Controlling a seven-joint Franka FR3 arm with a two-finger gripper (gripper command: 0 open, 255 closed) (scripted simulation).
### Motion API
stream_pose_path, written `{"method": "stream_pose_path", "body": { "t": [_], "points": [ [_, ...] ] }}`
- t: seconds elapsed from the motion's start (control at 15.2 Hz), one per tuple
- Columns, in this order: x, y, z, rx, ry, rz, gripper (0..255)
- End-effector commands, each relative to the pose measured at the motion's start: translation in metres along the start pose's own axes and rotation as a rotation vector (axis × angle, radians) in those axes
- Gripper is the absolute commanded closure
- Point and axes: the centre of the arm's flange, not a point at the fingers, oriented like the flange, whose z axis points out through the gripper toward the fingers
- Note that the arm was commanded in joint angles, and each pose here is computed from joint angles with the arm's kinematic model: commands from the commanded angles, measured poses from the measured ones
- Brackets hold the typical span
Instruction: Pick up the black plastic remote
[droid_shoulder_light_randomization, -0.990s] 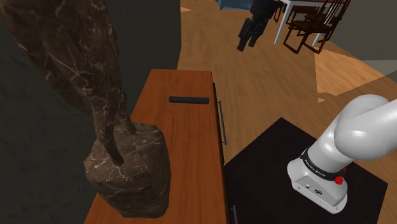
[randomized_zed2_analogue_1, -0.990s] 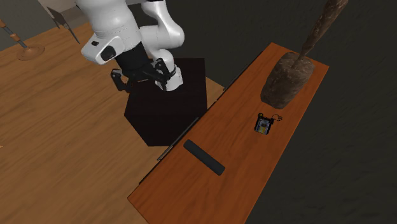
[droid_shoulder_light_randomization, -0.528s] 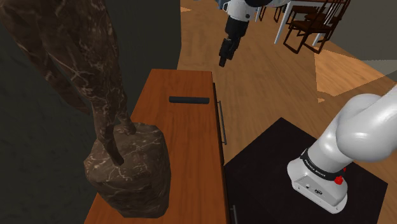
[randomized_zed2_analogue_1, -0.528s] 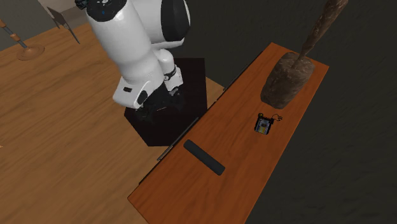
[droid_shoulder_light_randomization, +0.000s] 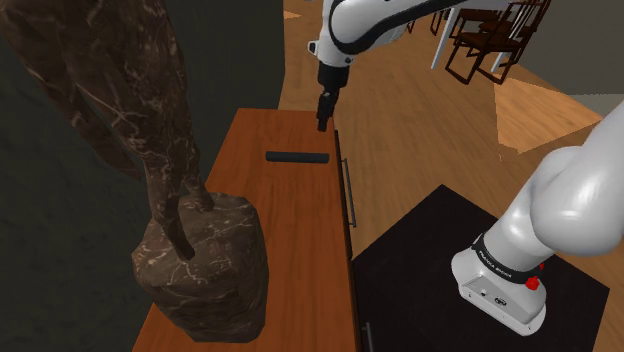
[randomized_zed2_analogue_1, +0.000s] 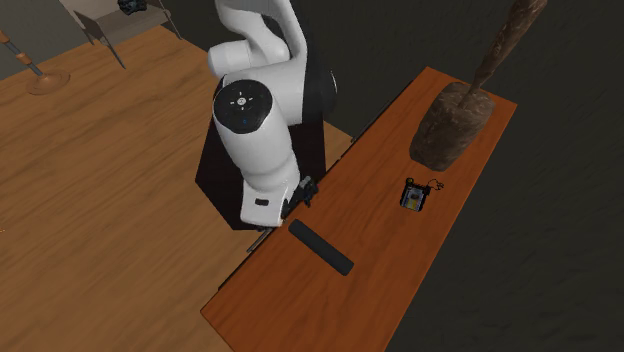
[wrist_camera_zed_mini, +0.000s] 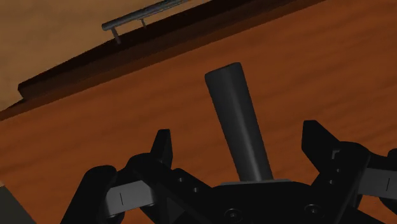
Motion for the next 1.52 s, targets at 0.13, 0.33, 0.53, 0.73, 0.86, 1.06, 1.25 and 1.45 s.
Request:
{"method": "stream_pose_path", "body": {
  "t": [0.13, 0.33, 0.53, 0.73, 0.86, 1.06, 1.25, 1.45],
  "points": [
    [0.037, -0.013, 0.043, 0.002, -0.039, -0.114, 0],
    [0.059, -0.024, 0.073, 0.003, -0.066, -0.192, 0],
    [0.059, -0.023, 0.089, 0.003, -0.066, -0.192, 0],
    [0.058, -0.022, 0.105, 0.003, -0.066, -0.192, 0],
    [0.057, -0.021, 0.113, 0.003, -0.066, -0.192, 0],
    [0.057, -0.021, 0.113, 0.003, -0.066, -0.192, 255],
    [0.057, -0.022, 0.113, 0.003, -0.066, -0.192, 255],
    [0.057, -0.022, 0.113, 0.003, -0.066, -0.192, 255]
  ]
}}
